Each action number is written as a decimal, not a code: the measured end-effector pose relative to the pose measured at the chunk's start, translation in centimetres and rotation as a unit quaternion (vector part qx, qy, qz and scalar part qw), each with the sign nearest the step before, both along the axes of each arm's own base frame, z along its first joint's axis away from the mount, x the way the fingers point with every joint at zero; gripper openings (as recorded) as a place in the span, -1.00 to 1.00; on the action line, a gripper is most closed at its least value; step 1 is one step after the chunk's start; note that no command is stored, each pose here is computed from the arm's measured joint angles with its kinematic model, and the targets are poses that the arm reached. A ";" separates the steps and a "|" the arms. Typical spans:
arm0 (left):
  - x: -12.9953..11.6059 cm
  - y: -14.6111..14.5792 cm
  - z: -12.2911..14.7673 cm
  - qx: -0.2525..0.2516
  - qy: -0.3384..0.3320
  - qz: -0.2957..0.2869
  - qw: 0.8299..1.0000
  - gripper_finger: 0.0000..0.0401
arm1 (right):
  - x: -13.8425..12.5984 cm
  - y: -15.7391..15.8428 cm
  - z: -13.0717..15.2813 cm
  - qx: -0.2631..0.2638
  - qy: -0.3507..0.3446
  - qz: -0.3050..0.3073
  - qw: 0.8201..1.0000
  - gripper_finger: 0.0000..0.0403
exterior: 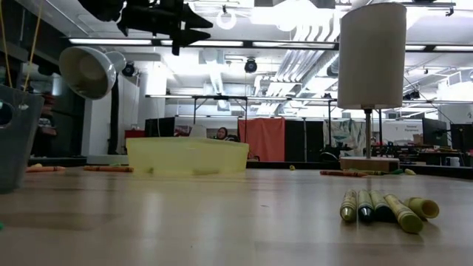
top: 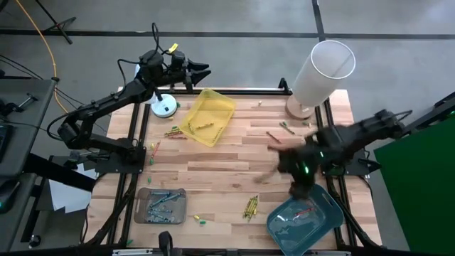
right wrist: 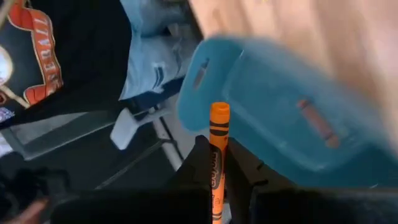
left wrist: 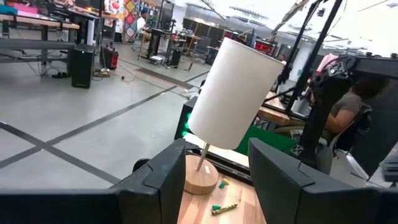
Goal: Sort crayons
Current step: Remove the orange crayon from the yellow bin to the green bin, then adjust the yellow bin, then put the orange crayon into the green bin
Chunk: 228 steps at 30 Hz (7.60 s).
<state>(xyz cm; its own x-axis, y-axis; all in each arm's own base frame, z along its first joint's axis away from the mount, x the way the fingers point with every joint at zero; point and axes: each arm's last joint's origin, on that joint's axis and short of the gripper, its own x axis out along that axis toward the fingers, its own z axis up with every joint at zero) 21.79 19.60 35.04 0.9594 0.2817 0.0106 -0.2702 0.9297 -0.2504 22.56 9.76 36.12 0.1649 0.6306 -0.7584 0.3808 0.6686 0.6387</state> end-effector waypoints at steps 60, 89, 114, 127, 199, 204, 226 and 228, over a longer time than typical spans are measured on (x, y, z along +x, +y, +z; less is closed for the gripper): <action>-1.4 1.0 0.2 -0.057 -0.018 -0.019 0.998 -0.20 | -2.9 -8.0 -5.1 -0.094 -0.255 -0.390 0.880 -0.94; -7.5 -5.9 9.2 0.056 -0.229 -0.039 0.971 -0.20 | 18.2 -33.7 -15.4 -0.406 -0.119 -0.219 0.879 -1.00; -7.4 -5.7 8.6 0.047 -0.195 -0.056 0.978 -0.20 | 14.2 -30.5 -15.2 -0.295 0.093 -0.081 0.948 -1.00; -8.2 -4.7 7.9 0.031 -0.154 -0.073 0.985 -0.20 | 12.2 -26.3 -10.8 -0.284 0.059 -0.059 0.955 -1.00; -1.1 -6.8 -18.4 -0.044 0.606 -0.049 0.792 -0.34 | -0.2 -19.4 -9.6 -0.271 -0.331 -0.301 0.852 -1.00; -0.9 -6.3 -20.3 -0.071 0.631 -0.056 0.770 -0.34 | -0.2 -19.4 -9.6 -0.271 -0.328 -0.301 0.853 -1.00; 0.1 -7.2 -18.2 -0.198 0.637 -0.031 0.745 -0.49 | -0.3 -19.4 -9.7 -0.268 -0.320 -0.303 0.856 -1.00; -0.4 -7.3 -17.8 -0.209 0.641 0.001 0.738 -0.49 | -0.3 -19.4 -9.7 -0.268 -0.320 -0.304 0.856 -1.00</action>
